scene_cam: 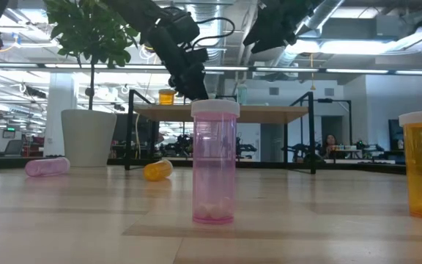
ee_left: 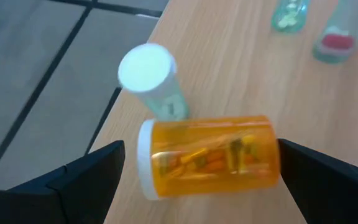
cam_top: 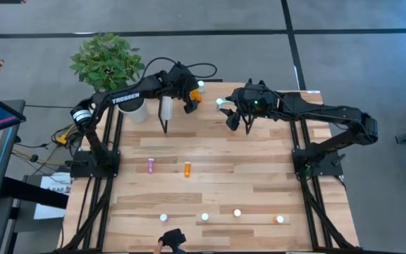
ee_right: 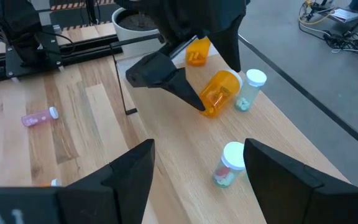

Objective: Pick and place medicine bottles onto shelf by color
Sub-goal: Adjust the large orange pill bottle on the shelf

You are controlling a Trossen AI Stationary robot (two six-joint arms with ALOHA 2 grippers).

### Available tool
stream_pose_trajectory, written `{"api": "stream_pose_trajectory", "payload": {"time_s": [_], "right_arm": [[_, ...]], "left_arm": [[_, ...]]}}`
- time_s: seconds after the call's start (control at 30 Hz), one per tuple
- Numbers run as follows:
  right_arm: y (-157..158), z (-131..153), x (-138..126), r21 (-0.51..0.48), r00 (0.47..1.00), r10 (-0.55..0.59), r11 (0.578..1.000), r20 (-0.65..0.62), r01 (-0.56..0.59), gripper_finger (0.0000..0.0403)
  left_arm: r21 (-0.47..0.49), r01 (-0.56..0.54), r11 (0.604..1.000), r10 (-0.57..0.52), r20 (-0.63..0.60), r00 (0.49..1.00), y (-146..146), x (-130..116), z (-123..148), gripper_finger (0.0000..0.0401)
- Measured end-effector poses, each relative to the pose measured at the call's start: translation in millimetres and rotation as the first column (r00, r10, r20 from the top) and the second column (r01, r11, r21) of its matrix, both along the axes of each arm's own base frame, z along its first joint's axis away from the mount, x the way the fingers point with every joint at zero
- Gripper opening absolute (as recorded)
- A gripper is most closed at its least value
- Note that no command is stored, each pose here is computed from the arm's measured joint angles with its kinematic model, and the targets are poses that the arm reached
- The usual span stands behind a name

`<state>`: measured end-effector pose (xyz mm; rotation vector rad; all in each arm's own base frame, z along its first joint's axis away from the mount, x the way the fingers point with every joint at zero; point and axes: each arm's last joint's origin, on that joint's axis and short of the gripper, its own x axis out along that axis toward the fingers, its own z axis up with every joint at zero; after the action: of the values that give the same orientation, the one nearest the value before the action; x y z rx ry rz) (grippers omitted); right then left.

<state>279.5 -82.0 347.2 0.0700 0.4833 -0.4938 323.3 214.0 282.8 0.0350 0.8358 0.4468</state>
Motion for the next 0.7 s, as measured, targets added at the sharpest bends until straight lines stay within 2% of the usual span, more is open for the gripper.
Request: {"api": "stream_pose_trajectory", "payload": {"time_s": [0.2,0.53,0.7], "right_arm": [[0.0,0.1,0.1,0.0,1.0,0.0,1.0,0.001,0.0,0.027],[0.0,-0.1,-0.1,0.0,1.0,0.0,1.0,-0.002,0.0,0.027],[0.0,-0.2,-0.1,0.001,1.0,0.0,1.0,-0.003,0.0,0.027]], "left_arm": [[0.0,0.008,1.0,-0.008,-0.008,1.0,-0.6,-0.3,-0.3,0.0385],[-0.004,0.009,1.0,-0.009,-0.013,1.0,-0.9,-0.7,-0.5,0.0291],[-0.013,0.01,1.0,-0.01,-0.026,1.0,-2.3,-2.6,0.1,0.0286]]}}
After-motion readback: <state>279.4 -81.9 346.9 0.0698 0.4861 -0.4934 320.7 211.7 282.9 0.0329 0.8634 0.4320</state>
